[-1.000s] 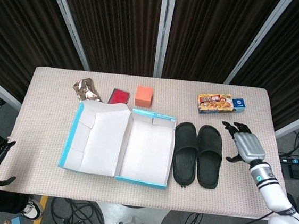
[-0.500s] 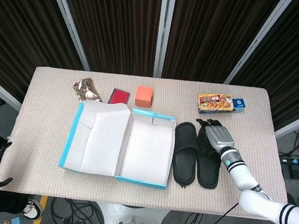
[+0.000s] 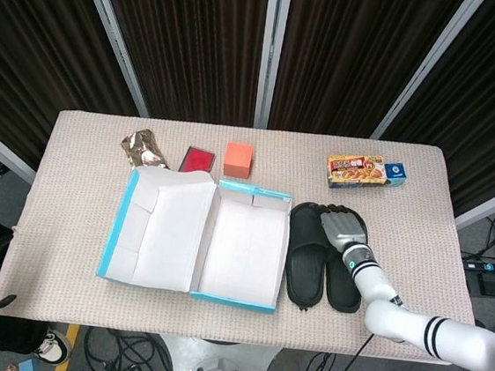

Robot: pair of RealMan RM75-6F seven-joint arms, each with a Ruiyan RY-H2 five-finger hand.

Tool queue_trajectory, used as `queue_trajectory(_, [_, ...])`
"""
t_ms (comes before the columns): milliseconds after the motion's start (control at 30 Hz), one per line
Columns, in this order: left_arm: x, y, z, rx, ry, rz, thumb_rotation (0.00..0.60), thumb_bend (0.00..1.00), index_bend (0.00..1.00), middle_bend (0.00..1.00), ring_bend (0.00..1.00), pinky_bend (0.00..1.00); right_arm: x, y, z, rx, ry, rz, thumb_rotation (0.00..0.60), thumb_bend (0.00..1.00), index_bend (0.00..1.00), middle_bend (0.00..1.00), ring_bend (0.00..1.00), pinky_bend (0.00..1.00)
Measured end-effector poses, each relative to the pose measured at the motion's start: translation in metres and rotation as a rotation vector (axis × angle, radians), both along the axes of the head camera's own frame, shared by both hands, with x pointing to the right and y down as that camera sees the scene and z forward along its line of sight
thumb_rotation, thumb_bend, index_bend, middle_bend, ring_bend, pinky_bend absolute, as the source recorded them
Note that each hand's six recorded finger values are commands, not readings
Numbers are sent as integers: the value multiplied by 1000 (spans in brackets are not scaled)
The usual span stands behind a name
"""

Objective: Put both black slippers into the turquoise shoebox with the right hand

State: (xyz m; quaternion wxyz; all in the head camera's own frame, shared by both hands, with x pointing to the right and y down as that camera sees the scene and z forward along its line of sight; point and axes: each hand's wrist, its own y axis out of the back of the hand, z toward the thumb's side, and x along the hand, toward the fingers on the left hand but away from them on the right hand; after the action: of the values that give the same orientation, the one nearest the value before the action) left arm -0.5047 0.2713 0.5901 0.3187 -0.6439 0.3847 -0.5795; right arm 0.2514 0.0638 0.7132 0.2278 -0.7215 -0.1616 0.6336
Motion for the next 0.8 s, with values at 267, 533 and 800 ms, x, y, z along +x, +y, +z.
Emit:
queue_trajectory(267, [-5,-1,0,-1,12,-13,600,0,87,145,51,71,-8,-2,10,-5,28,-5,600,0,0,72,0,0])
queue_trajectory(533, [-15,-1,-2,-2,5,-24,600,0,87,146,51,71,-19,-7,10,-6,37,-16,600,0,0,83,0,0])
queue_trajectory(800, [-21,3,-1,-11,13,-44,600,0,88,146,51,72,-27,-9,13,-23,53,-12,600,0,0,101,0,0])
